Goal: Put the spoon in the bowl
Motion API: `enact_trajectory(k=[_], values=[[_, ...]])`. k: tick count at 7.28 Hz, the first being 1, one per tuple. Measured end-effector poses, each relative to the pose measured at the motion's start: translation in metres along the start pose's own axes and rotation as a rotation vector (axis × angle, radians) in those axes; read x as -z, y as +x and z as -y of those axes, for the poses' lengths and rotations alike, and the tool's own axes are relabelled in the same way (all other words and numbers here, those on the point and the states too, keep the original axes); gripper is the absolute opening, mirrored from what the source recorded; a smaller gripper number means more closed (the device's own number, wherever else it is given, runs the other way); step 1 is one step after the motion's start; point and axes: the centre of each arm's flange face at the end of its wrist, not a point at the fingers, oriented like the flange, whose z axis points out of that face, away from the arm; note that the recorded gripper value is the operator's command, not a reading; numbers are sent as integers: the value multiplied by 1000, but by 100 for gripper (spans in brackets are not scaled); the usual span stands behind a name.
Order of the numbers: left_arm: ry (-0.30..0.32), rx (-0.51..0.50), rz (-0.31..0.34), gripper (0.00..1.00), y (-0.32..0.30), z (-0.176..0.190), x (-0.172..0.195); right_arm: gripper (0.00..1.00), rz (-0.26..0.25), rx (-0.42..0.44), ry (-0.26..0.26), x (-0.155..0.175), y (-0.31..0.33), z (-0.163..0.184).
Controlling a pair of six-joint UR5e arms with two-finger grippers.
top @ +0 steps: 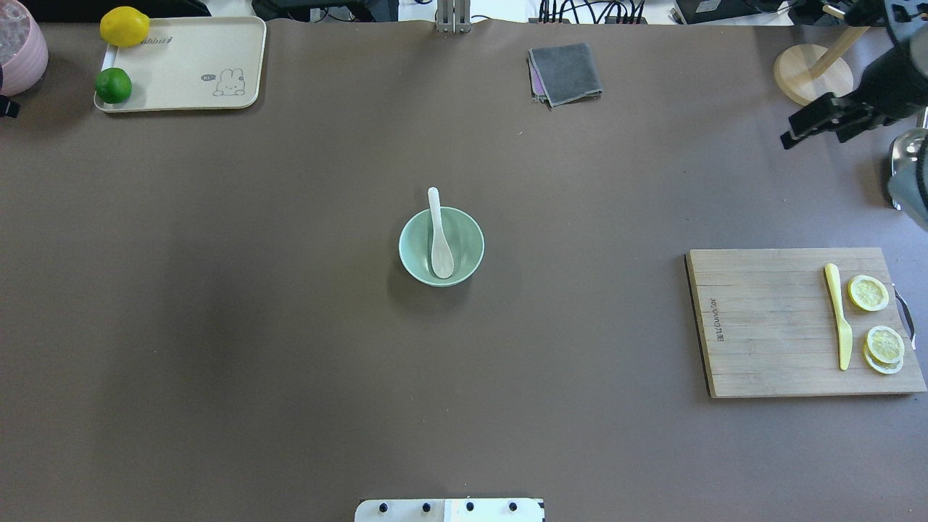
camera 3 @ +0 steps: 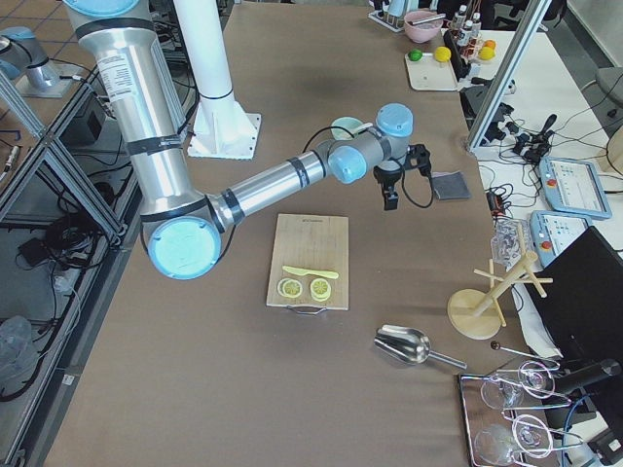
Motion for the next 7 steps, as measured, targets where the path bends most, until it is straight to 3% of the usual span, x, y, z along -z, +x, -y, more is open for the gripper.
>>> enact_trajectory(k=[1, 2, 4, 7], values=[[-13, 37, 25, 98, -24, -12, -1, 100, -53, 26, -44, 15, 62, -23], [-18, 73, 37, 98, -47, -17, 6, 100, -73, 16, -83, 34, 108, -40], [-62, 168, -22, 98, -79, -27, 24, 100, -52, -71, -127, 58, 155, -68], [-135, 250, -66, 98, -114, -76, 27, 100, -39, -139, -163, 49, 180, -100]])
